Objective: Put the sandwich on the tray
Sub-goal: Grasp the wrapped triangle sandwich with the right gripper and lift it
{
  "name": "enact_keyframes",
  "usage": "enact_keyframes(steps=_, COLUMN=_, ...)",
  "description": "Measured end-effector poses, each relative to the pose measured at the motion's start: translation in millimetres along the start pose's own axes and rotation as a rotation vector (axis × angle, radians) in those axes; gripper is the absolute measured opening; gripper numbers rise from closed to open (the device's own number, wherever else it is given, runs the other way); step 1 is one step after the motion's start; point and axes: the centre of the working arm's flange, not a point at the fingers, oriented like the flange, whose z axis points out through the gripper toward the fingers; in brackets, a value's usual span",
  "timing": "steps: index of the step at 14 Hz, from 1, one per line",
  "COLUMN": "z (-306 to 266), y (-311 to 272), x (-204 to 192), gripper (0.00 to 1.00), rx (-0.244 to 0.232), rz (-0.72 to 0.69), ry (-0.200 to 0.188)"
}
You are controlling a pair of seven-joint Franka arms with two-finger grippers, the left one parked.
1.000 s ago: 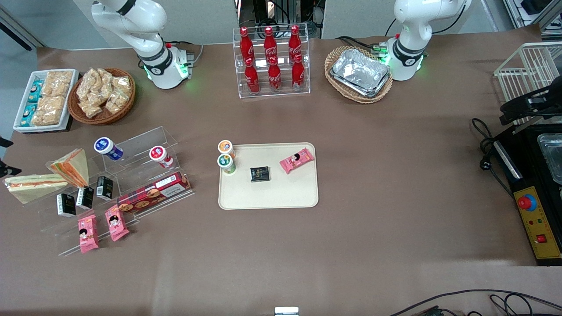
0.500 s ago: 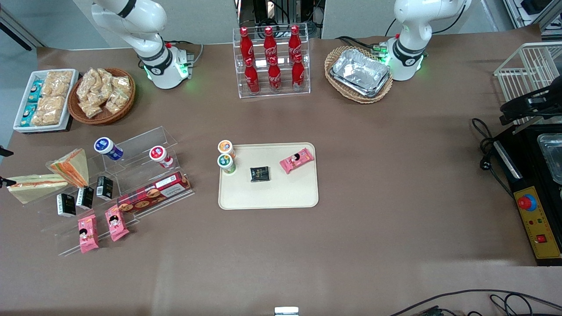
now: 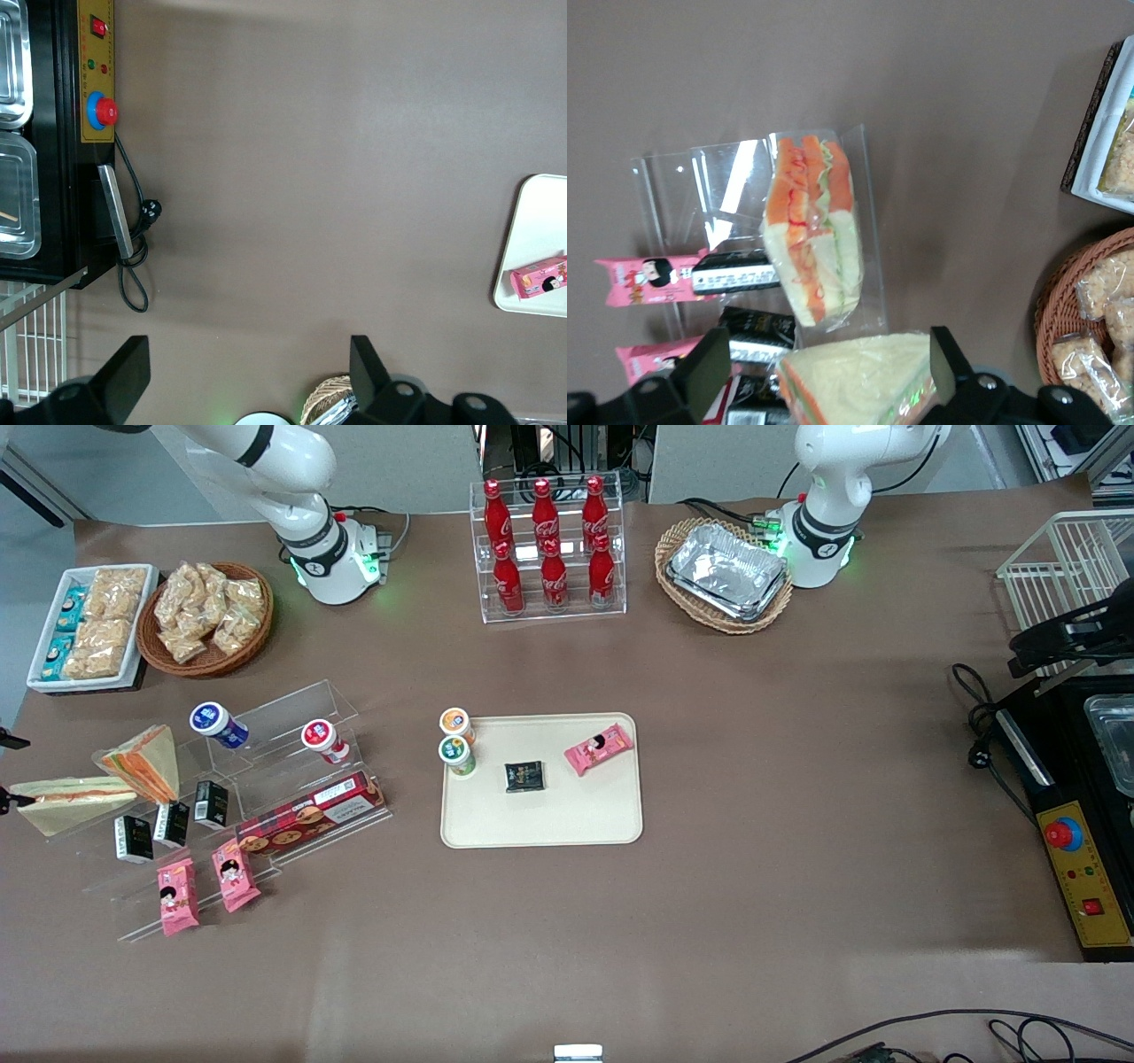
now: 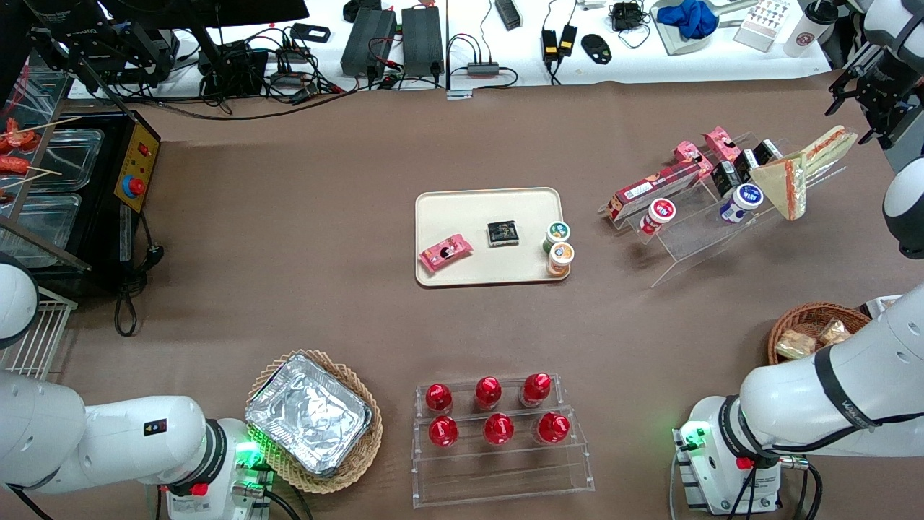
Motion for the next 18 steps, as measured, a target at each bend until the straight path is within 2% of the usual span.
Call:
enact_keyframes(steps=5, z=38, y=-6, x=17, gripper=1.0, rx=-0.017, rz=-0.044, ry=0.007)
enact_keyframes(steps=11, z=67, y=-9, x=28, gripper=1.0, rx=-0.013, rz=-0.05, ry=0.028)
enact_keyframes(steps=14, z=71, y=-11, x=29, gripper=0.96, rx=-0.009, rz=-0.051, ry=0.036)
enact_keyframes(steps=17, z=74, y=-12, x=29, gripper=0.63, rx=-0.012, rz=-0.052, ry=0.034)
enact_keyframes(steps=18, z=75, y=-12, x=30, gripper=0.6, rx=-0.013, rz=-0.051, ry=0.034)
